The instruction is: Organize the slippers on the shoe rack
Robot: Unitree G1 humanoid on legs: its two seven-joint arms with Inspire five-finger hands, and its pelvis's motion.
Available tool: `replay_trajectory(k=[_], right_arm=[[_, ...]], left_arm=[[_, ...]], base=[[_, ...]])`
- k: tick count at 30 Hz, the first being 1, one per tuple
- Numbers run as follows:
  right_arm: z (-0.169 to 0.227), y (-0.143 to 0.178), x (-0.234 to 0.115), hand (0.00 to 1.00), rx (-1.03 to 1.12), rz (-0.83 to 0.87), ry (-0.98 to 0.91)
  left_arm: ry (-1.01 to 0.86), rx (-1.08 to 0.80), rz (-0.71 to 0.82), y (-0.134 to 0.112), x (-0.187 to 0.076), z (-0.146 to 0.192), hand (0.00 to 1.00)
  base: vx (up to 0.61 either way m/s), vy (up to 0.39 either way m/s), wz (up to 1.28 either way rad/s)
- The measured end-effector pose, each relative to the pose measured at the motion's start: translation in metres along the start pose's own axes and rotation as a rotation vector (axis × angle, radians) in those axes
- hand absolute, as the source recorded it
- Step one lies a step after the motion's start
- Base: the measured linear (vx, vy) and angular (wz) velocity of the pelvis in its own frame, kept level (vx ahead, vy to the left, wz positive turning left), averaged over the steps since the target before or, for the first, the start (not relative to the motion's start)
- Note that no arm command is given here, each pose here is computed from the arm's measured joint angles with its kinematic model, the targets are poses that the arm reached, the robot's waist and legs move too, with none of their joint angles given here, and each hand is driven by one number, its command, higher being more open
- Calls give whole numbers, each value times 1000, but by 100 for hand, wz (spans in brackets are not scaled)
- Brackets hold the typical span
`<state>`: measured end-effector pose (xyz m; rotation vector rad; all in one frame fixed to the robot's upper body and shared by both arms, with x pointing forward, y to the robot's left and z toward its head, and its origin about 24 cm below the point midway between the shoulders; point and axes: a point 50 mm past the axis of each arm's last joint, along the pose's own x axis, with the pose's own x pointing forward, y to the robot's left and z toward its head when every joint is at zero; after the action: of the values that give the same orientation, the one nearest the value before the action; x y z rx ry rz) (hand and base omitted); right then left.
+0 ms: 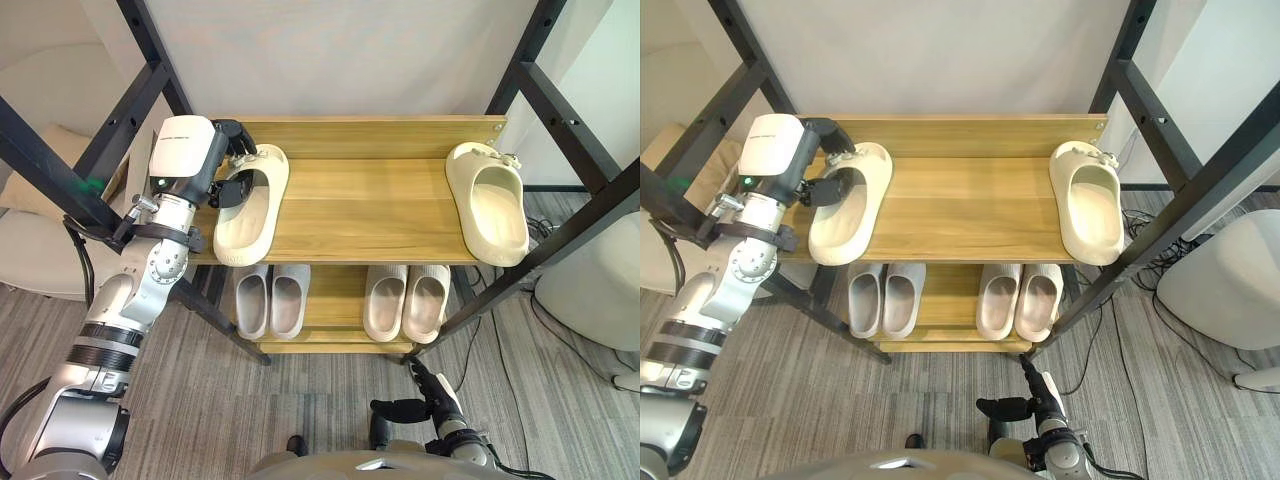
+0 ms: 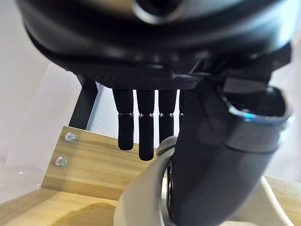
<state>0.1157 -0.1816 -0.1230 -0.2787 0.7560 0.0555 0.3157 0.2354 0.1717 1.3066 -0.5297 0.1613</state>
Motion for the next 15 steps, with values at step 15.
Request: replay_trajectory(k=[15], right_arm=[[6,0,3,100,1,-12,-16]], left_arm=[[-73,-130,-2,-10,11,31,0]], base=[[-22,3,2]])
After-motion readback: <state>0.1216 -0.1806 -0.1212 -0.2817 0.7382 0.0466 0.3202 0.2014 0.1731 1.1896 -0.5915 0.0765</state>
